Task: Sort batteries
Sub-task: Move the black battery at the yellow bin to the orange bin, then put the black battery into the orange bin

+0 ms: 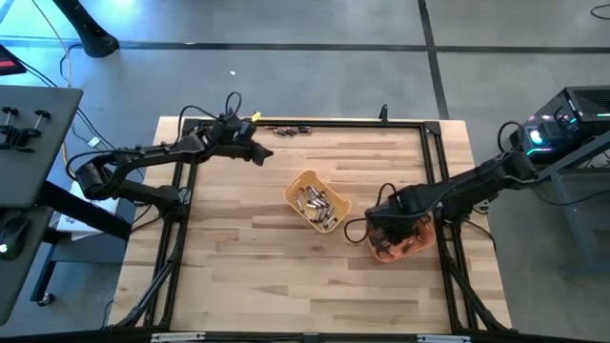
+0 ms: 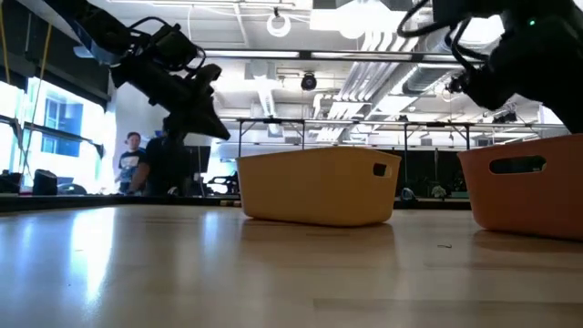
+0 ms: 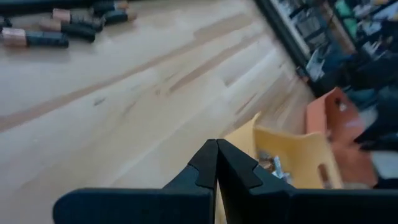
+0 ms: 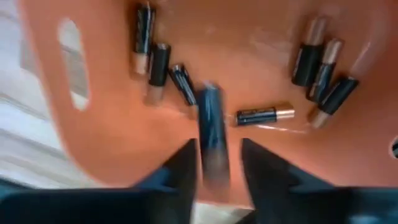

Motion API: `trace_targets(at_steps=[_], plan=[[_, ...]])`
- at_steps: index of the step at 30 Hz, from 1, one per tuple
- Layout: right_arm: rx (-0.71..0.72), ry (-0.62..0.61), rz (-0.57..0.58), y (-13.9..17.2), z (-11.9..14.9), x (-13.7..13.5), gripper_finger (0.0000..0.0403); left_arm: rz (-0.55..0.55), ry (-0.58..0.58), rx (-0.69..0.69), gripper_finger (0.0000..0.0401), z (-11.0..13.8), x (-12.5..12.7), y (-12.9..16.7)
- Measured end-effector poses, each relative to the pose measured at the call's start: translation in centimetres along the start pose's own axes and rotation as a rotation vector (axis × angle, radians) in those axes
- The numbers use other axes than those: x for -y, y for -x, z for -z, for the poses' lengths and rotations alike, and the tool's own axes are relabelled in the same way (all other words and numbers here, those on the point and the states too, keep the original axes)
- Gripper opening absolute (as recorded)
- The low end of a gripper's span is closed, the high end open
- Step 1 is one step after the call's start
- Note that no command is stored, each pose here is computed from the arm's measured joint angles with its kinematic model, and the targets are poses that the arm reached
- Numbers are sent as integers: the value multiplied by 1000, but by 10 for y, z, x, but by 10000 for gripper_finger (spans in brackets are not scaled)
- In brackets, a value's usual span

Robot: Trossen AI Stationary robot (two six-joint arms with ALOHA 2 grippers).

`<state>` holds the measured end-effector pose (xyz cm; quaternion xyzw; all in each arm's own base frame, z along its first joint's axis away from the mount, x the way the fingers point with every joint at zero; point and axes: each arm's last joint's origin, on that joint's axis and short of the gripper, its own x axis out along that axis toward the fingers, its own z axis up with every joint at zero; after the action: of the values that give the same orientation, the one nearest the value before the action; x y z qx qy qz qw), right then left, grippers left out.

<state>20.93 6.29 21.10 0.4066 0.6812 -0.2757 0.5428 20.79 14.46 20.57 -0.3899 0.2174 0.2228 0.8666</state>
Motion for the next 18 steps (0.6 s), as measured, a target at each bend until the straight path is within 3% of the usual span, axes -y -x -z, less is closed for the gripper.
trace_targets(at_steps=[4,7,11,14,18], plan=[[-34,78,-12,-5,-3,3,209,-68,52,30,0,-15,9,5],[42,178,-49,11,-9,-1,260,-160,29,57,0,-30,17,12],[231,260,-70,42,-25,-1,275,-335,-62,72,0,-53,22,17],[378,257,-56,64,-47,3,277,-448,-144,34,0,-80,16,9],[545,215,-112,90,-80,12,278,-508,-282,-214,0,-104,-8,-27]])
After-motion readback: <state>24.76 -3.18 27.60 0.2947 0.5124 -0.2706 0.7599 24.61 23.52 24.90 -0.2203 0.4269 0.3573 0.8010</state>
